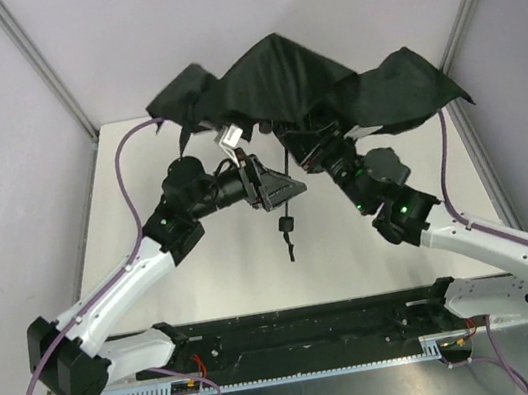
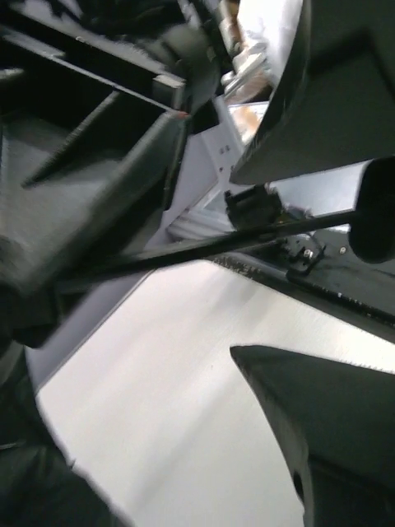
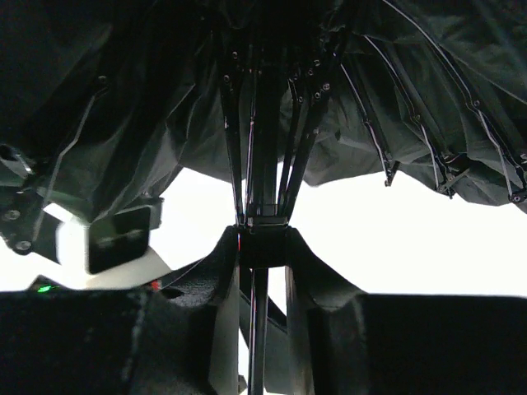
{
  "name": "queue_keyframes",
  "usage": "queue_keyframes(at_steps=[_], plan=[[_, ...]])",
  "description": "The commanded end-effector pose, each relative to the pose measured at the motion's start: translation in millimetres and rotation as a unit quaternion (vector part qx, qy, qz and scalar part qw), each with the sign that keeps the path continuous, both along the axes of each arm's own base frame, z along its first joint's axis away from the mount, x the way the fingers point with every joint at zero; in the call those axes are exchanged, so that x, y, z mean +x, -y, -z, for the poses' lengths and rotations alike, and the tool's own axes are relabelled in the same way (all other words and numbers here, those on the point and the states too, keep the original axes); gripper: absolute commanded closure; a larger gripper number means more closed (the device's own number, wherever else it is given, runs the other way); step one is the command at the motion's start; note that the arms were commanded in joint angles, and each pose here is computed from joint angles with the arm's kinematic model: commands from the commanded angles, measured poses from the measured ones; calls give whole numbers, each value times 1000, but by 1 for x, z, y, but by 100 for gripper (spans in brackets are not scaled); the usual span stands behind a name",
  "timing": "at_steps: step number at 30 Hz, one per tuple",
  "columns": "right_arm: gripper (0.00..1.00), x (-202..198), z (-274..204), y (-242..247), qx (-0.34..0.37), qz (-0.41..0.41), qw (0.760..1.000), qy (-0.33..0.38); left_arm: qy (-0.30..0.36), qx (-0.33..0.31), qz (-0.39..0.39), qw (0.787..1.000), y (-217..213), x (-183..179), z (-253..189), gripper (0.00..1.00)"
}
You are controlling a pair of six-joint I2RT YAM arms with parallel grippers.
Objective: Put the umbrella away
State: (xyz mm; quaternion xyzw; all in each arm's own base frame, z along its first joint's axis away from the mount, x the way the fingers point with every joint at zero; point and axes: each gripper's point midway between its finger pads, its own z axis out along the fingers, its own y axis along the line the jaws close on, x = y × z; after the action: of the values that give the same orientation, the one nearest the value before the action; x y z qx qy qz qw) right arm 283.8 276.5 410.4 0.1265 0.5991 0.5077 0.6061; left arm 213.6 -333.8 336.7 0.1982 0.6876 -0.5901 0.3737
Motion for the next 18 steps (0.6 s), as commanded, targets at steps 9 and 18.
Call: queue_keyframes(at_steps=[9,18], plan=[[100,-13,-21,1,-184,243,952,-22,102,115,-189,970,-34,12,34,25],[100,-20,-28,-1,-246,279,928,-11,64,120,-205,969,-29,9,50,69]])
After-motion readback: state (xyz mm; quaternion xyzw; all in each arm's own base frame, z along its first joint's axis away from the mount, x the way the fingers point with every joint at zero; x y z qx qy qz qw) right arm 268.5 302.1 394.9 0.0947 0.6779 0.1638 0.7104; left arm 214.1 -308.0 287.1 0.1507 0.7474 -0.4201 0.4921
